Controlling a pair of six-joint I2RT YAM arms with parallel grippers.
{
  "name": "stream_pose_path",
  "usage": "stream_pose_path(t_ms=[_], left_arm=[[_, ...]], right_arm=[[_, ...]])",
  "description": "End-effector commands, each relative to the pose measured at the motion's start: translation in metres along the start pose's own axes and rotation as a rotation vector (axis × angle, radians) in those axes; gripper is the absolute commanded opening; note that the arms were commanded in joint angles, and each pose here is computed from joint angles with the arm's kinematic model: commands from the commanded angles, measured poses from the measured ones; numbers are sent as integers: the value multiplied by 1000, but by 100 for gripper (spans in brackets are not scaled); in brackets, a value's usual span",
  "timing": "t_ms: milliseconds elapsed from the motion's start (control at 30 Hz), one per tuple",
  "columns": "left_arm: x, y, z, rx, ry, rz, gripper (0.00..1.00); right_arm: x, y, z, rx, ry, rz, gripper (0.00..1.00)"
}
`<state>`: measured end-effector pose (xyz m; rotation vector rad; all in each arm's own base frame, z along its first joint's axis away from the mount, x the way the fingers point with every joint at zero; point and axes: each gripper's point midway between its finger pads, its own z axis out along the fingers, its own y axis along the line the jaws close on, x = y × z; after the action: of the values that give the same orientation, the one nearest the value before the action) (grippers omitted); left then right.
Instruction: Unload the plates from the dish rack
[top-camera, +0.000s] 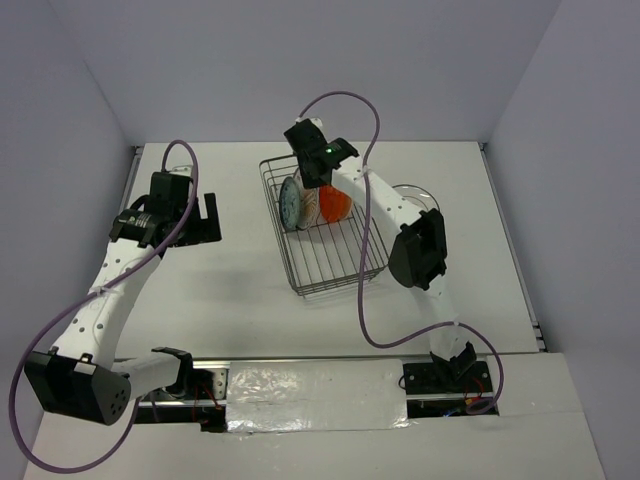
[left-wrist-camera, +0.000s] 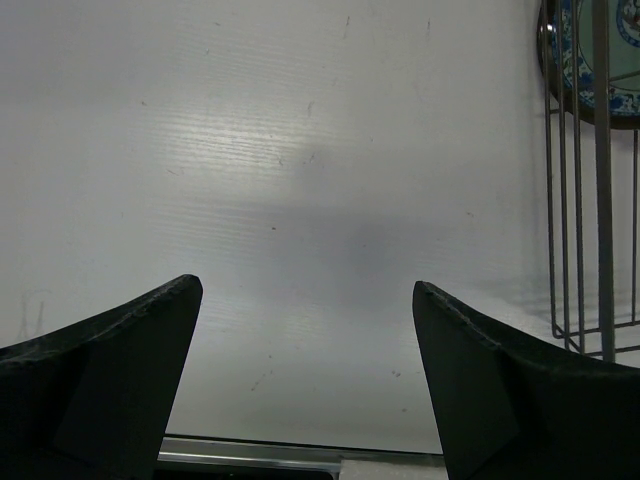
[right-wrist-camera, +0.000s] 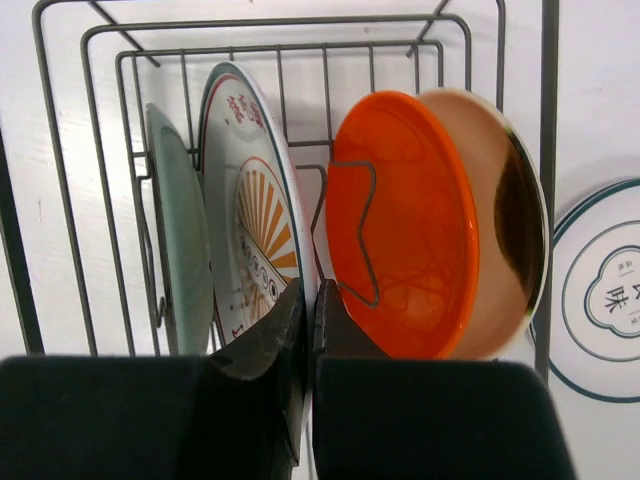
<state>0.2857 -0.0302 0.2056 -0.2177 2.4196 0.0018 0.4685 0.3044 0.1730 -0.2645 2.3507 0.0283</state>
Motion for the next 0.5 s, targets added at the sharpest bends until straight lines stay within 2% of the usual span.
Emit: stream_pose_path(t_ms=[0,67,133,167,233,267,300,333,367,433,467], left_arm=[[-3,0,-1,5,-20,28,100],[-3,-1,-2,11,-21,28,100],[-2,-1,0,14,-17,26,100],[-2,-2,0,15,-17,27,100],[-2,-2,1,15,-11,26,99],[-3,-3,0,16,-15,27,100],[-3,-3,1,16,-10,25,99],[-6,-4,1,19,-14,19,100],[-7,-5,1,18,-11,14,100],[-17,-11,-1,42,-32,2,100],[-22,-15,-1,51,-34,-21,100]], right_arm=[[-25,-5,-29,25,-68,38,0],[-44,-12,-51,37,-121,90,0],[-78,-29,-91,74,-229,172,0],[-83,-39,-107,101,-243,190,0],[-104,-69,-152,167,-341,272,0],[-118,-86,-191,160,-416,325,0],[-121,-99,-209,170,-449,359,0],[-121,-131,-238,220,-500,427,0],[-117,-148,-247,252,-514,458,0],[-93,-199,-234,361,-478,540,0],[-85,-219,-251,346,-508,589,0]])
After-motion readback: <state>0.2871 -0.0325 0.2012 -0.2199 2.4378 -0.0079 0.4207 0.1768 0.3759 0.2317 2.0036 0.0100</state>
